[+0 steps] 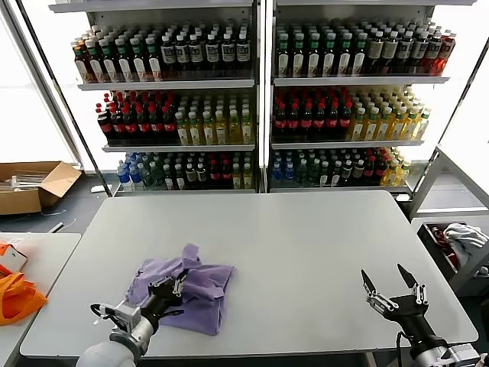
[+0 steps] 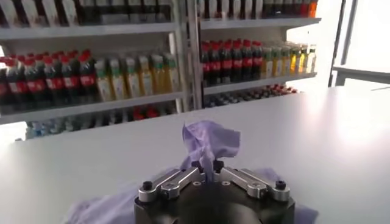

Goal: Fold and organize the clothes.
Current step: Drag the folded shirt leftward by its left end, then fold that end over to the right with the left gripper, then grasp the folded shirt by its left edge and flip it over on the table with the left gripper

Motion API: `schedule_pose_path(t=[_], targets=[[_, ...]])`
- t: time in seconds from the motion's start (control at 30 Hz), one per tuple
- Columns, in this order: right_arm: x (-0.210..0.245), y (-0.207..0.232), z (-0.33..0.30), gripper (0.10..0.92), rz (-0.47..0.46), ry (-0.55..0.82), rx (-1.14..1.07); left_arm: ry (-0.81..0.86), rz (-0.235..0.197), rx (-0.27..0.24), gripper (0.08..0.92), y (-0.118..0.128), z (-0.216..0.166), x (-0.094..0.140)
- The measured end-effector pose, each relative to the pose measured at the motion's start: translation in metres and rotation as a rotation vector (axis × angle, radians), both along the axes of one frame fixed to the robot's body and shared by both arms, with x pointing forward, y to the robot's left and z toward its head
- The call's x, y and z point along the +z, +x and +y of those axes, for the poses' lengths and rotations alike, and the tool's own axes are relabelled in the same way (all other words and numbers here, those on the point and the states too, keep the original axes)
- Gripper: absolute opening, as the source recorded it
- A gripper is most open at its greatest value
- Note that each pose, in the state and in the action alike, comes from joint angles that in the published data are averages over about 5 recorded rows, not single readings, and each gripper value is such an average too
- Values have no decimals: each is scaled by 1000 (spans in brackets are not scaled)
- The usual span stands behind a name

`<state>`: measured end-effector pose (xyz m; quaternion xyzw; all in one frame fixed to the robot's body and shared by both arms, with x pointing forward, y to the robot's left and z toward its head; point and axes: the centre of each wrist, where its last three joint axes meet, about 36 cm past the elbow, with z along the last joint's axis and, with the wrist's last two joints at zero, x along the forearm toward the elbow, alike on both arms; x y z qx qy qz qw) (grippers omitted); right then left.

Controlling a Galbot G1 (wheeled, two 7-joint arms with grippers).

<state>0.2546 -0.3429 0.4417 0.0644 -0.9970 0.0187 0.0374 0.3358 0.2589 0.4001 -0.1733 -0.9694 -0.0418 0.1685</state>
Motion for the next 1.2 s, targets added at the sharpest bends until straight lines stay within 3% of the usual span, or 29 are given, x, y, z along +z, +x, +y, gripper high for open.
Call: schedule_pose_path(t=[0.23,0.5,0.7,0.9,1.07,1.2], targets=[[3,1,1,823,-3,-2,7,-13,41,-49,109,-7,-23,-18],[3,0,1,823,-3,-1,9,-18,58,-77,130,-19,-35,-22],[3,1,0,823,-4,0,5,-33,46,-79,287,-29,-37,-5],[3,3,1,823,-4,4,5,-97,22,-77,460,-40,-33,34],[3,3,4,823,-5,10,6,-127,-12,-54,608,-41,-20,71],[2,2,7,823,-4,16,10,-120,-28,-22,720,-36,-5,86]])
